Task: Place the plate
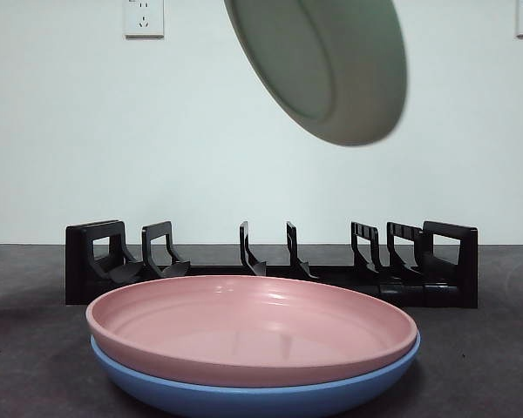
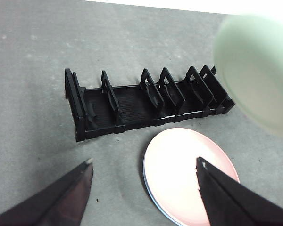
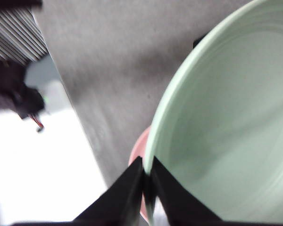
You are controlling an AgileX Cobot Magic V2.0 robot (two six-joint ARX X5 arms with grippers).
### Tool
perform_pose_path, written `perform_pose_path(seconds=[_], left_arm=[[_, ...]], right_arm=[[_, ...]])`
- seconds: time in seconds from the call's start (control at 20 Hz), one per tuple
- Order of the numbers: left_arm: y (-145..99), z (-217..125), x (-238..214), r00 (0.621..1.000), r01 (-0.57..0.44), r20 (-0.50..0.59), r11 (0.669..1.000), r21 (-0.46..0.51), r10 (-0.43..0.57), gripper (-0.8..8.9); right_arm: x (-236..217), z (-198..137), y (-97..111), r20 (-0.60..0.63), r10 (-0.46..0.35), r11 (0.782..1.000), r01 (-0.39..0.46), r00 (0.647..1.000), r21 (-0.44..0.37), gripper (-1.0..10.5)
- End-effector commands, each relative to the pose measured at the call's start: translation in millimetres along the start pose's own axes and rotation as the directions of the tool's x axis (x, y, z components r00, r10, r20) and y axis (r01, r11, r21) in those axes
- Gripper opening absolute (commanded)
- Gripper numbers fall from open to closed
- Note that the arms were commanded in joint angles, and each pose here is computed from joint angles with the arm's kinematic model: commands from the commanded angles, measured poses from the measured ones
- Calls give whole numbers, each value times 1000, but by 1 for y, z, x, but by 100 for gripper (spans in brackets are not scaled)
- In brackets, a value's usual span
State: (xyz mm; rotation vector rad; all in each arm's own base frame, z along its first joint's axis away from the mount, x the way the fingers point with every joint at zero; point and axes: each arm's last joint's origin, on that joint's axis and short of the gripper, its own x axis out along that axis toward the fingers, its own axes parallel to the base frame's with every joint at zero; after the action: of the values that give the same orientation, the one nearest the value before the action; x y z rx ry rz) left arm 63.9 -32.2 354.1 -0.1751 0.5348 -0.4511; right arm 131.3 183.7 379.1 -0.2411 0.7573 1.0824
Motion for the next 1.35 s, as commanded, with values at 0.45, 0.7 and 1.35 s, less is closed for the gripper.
perform_pose_path(seconds=[0.45,0.7,1.35], left_arm=[[-1,4,1,1000,-2,8,1000,-8,2,345],[-1,4,0,1000,-2,7,1000,-7,2,344],[-1,4,0,1000,-2,6,1000,-4,2,344]], right_arm=[[101,-48,60,-246,-156,951,79,957,-298,10],[147,-58,59,-354,-194,951,87,915,-296,10],[196,-87,62,-515,-261,945,108,816,-309,32]])
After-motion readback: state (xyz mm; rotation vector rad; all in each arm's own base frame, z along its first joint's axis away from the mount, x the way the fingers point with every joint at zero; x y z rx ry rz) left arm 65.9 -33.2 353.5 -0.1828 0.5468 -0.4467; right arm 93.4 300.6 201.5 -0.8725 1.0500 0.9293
